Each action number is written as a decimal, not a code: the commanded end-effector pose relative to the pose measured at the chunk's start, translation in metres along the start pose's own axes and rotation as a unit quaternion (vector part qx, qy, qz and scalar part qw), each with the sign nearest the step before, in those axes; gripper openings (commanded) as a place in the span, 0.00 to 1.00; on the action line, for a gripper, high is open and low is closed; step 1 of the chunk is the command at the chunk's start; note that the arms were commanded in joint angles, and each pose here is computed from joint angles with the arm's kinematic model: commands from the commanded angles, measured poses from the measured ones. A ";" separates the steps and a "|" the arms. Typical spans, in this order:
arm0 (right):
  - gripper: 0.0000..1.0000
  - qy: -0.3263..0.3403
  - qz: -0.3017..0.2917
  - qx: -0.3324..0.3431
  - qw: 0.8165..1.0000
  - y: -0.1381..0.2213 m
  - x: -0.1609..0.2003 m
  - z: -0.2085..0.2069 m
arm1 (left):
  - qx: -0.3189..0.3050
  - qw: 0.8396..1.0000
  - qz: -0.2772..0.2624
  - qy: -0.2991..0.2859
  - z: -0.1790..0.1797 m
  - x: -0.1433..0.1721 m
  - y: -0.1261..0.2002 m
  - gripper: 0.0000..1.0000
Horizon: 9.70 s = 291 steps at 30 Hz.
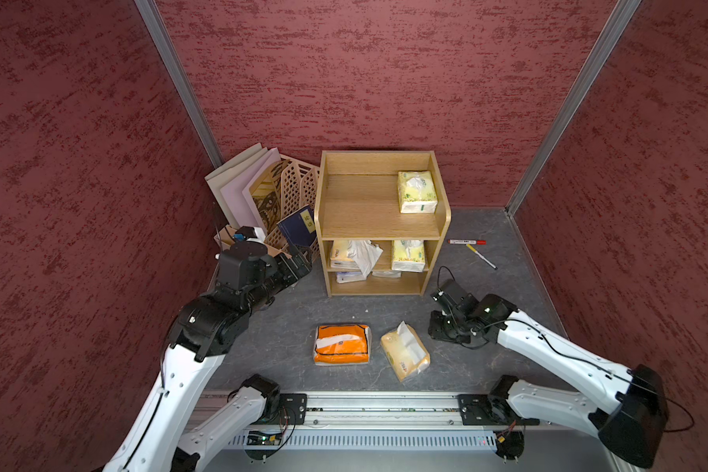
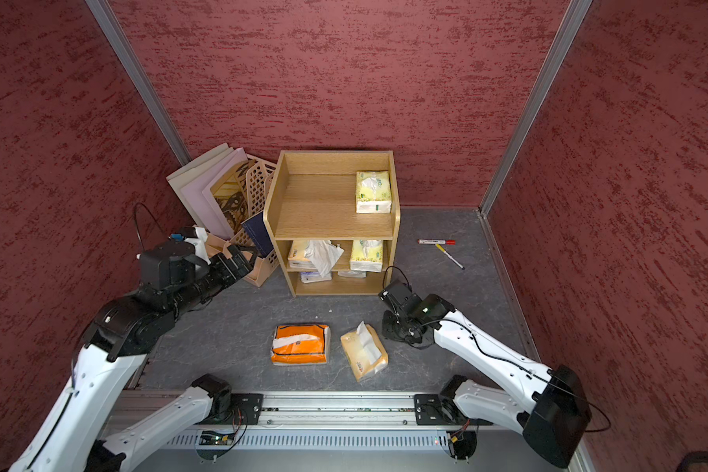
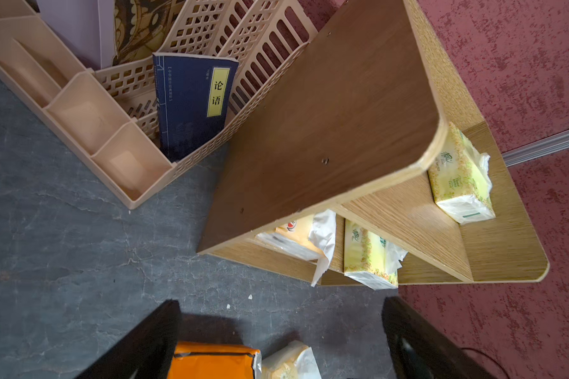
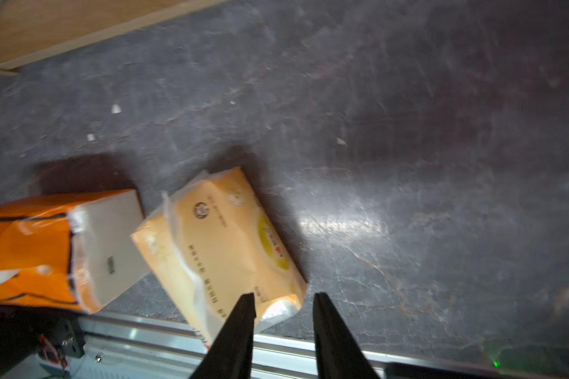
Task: Remove the tissue boxes from the shelf
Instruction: Place the box of tissues at the center of the board, then adjust the box of tissues at the center of the board, then pick up a box of tissues from the shelf.
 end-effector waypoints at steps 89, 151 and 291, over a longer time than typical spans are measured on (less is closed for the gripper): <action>0.44 0.183 0.006 -0.099 0.978 -0.024 0.038 0.079 | 0.084 0.995 0.033 0.038 -0.002 -0.021 -0.009 1.00; 0.48 0.181 -0.204 -0.182 0.945 0.151 -0.059 0.101 | 0.155 0.984 0.061 -0.061 -0.066 -0.020 -0.025 1.00; 0.00 0.259 -0.321 0.022 0.911 0.195 -0.216 0.136 | 0.123 0.985 0.053 -0.105 -0.054 -0.011 -0.021 1.00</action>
Point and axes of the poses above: each gripper's point midway between its finger pads, its own y axis back along the fingers, its own z axis along the line the jaws close on, x = y × z, the point moved 4 cm from there along y, back along the fingers, and after that the axes turned 14 degrees about y, right-handed, at the moved point
